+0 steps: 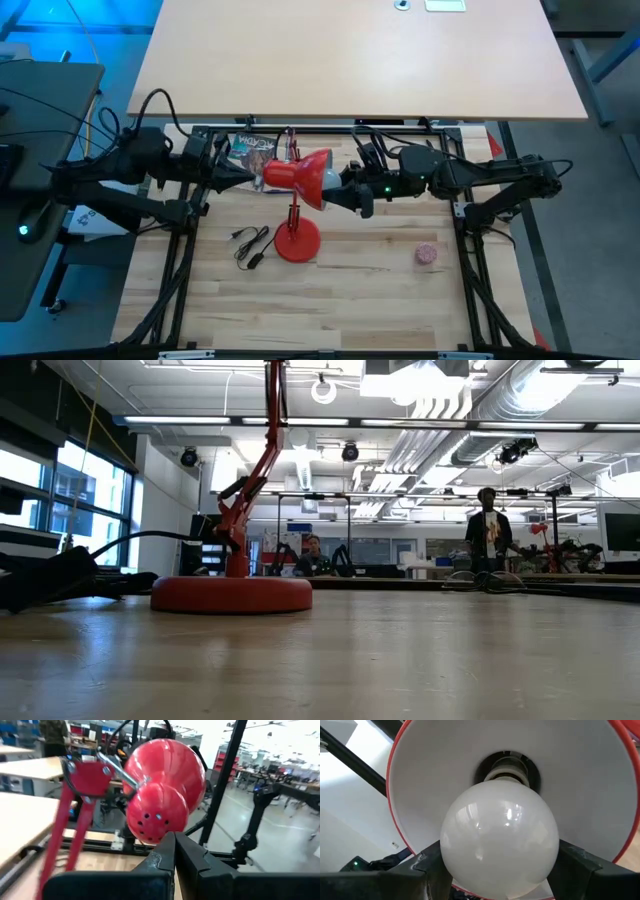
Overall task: Screw lightbulb
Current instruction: Insert the lightbulb on the lamp
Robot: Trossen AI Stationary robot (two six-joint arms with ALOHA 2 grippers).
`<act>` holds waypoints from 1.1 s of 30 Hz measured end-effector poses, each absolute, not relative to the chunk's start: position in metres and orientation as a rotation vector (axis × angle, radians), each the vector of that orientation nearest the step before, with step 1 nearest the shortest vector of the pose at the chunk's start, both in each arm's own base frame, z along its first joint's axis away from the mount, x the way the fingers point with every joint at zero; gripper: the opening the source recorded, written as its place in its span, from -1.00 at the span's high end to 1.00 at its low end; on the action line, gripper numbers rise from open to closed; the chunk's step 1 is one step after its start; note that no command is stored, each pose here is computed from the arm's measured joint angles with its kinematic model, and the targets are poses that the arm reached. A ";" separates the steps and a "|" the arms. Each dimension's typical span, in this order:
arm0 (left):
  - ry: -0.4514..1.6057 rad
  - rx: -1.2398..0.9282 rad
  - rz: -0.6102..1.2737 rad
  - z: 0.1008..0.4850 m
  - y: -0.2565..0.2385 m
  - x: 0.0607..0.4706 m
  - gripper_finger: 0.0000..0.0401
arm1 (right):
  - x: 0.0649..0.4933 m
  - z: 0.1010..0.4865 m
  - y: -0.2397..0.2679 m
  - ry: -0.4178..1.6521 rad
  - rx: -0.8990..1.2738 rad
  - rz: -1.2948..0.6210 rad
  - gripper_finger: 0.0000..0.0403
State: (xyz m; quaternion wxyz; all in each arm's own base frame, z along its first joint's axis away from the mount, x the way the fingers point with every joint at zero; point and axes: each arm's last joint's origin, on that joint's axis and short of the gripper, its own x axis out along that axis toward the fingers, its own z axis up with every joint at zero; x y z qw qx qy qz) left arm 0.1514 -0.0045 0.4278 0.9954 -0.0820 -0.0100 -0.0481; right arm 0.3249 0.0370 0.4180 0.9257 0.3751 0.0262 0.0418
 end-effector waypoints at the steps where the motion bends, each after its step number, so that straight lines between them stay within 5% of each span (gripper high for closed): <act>1: -0.024 -0.148 -0.091 0.430 -0.004 0.152 1.00 | 0.325 0.418 0.037 0.055 0.774 0.086 -0.23; 33: 0.068 -0.106 -0.107 0.428 -0.001 0.167 1.00 | 0.326 0.420 0.024 0.081 0.941 0.162 -0.23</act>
